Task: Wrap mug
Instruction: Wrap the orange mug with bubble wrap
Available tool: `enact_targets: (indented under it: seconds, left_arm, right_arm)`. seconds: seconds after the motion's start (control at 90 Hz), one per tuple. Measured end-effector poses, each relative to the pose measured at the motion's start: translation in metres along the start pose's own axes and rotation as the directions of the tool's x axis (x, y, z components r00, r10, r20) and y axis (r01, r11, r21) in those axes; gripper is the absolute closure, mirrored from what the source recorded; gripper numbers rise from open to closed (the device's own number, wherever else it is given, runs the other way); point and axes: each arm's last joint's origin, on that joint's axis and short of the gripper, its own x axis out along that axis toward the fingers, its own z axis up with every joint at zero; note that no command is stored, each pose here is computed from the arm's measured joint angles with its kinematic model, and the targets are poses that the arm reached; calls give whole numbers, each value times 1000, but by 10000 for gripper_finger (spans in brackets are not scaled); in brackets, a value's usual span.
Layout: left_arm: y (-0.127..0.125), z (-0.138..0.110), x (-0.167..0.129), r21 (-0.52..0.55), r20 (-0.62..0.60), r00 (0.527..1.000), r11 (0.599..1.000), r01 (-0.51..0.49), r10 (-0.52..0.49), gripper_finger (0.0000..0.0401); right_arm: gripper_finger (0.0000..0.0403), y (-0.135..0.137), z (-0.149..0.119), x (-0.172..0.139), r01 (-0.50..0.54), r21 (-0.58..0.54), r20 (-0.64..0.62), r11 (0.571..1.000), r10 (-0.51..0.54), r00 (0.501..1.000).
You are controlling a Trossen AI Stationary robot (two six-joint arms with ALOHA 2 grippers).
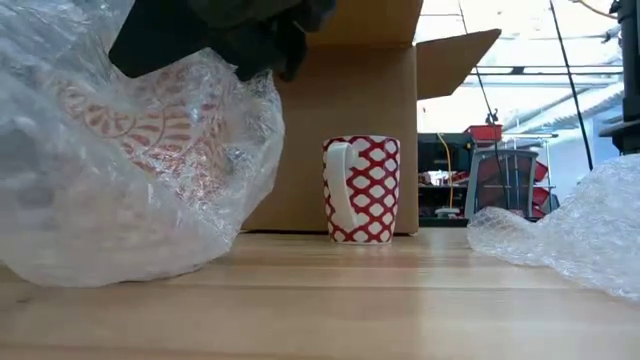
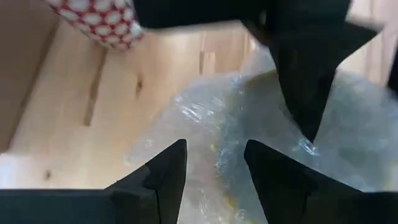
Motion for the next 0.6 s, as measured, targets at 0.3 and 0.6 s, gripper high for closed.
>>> enact_targets:
  seconds: [0.3, 0.6]
  left_arm:
    - [-9, -1, 28, 4, -21, 999, 1000, -25, 25, 240]
    - [-11, -3, 49, 4, -49, 998, 999, -49, 49, 240]
  right_arm:
    - [186, 0, 0, 0, 0, -3, 2, 1000, 0, 1000]
    - [186, 1, 0, 0, -5, -6, -2, 1000, 5, 1000]
